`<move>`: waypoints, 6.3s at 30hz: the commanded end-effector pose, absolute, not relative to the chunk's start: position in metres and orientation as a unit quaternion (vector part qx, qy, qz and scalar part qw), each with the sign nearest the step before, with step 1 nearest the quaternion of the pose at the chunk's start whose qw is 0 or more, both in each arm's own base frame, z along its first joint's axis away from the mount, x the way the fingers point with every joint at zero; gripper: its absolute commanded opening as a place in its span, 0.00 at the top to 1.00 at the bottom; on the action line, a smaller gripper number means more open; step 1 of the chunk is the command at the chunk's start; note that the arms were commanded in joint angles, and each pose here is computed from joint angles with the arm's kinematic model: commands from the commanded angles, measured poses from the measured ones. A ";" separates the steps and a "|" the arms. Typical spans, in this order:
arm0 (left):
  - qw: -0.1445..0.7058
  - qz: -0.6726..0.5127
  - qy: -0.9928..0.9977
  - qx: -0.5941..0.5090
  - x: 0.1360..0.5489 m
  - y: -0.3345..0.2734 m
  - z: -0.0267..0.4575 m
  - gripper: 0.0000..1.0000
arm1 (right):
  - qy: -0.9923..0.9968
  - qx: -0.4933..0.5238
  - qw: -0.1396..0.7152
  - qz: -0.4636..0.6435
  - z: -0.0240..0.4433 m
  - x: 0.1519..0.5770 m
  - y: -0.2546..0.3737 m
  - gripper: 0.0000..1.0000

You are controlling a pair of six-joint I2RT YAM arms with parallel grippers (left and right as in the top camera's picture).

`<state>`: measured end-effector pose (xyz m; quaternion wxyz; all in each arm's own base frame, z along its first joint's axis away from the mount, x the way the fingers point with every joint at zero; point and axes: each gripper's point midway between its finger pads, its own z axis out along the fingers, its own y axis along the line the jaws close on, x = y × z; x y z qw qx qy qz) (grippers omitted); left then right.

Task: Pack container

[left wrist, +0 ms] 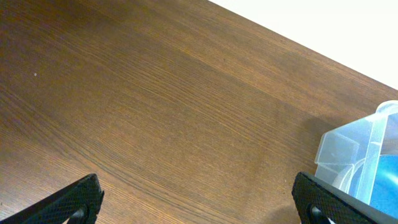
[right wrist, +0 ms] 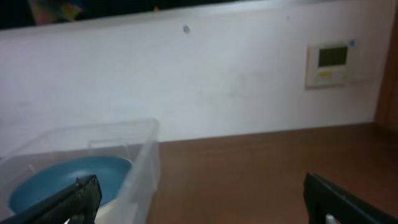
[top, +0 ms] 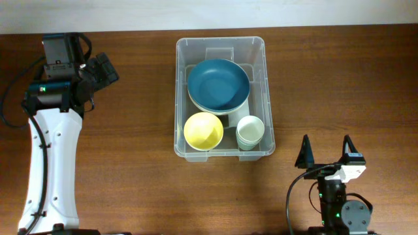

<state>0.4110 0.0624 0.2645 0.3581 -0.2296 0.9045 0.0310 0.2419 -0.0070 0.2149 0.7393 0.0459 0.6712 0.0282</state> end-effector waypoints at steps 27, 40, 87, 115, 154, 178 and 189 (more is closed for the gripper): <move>0.369 0.031 0.899 -0.232 0.410 0.064 0.274 0.01 | 0.735 0.020 0.678 -0.012 0.155 0.246 -0.010 0.01; 0.369 0.031 0.899 -0.232 0.410 0.064 0.274 0.01 | 0.735 0.020 0.678 -0.012 0.155 0.246 -0.010 0.01; 0.691 -0.082 0.700 -0.160 0.218 0.021 0.275 0.01 | 0.735 0.020 0.678 -0.012 0.155 0.246 -0.010 0.01; 0.703 -0.012 0.710 -0.031 0.245 0.006 0.179 0.01 | 0.735 0.020 0.678 -0.012 0.155 0.246 -0.010 0.01; 0.667 0.036 0.744 0.022 0.244 0.006 0.155 0.01 | 0.735 0.020 0.678 -0.012 0.155 0.246 -0.010 0.01; 0.667 0.036 0.744 0.022 0.244 0.006 0.155 0.01 | 0.735 0.020 0.678 -0.012 0.155 0.246 -0.010 0.01; 0.667 0.036 0.744 0.022 0.244 0.006 0.155 0.01 | 0.735 0.020 0.678 -0.012 0.155 0.246 -0.010 0.01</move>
